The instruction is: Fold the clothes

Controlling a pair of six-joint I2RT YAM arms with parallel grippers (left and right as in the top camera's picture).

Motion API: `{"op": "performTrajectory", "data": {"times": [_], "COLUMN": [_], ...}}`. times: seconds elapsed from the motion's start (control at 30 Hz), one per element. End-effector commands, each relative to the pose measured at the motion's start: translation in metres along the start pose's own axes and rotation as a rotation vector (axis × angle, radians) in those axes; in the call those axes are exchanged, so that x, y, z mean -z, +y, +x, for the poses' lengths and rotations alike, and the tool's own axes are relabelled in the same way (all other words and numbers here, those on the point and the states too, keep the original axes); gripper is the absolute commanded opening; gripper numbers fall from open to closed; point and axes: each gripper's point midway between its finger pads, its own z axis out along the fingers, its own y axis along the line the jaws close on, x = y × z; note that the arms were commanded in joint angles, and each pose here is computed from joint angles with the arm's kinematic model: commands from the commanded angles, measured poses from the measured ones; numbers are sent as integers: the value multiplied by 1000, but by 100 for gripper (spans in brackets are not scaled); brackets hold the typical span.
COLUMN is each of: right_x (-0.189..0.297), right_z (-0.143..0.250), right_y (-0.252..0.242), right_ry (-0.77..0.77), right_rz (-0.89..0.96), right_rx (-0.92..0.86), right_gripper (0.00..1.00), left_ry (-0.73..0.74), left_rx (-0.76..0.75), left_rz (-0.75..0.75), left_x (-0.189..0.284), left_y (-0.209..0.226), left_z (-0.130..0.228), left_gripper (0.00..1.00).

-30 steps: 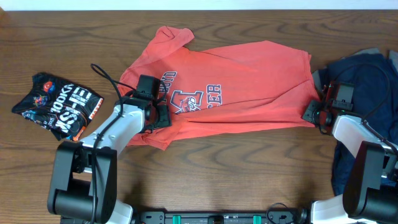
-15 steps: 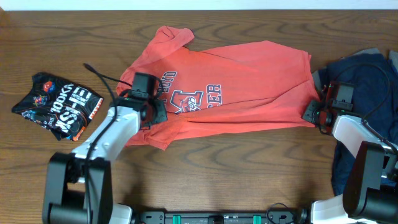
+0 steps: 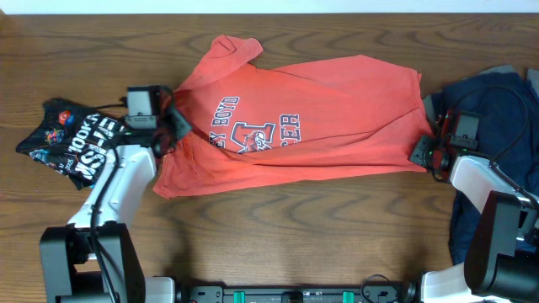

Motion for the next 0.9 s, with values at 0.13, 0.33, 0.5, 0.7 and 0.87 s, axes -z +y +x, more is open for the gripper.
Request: {"op": "performTrajectory", "data": {"times": [0.13, 0.33, 0.5, 0.7, 0.87], "right_x": [-6, -7, -5, 9, 10], "right_z": [19, 16, -3, -54, -57], "right_y": [-7, -6, 5, 23, 24], "right_ry": [53, 42, -14, -141, -142], "right_rz": [42, 38, -13, -65, -65], "right_rx": [13, 14, 13, 14, 20], "right_gripper": [49, 55, 45, 43, 53], "left_ry": [5, 200, 350, 397, 383], "left_rx": [151, 108, 73, 62, 59], "left_rz": [-20, -87, -210, -243, -252], "left_x": [5, 10, 23, 21, 20], "left_y": [9, 27, 57, 70, 72], "left_z": [-6, 40, 79, 97, 95], "left_gripper": [56, 59, 60, 59, 60]}}
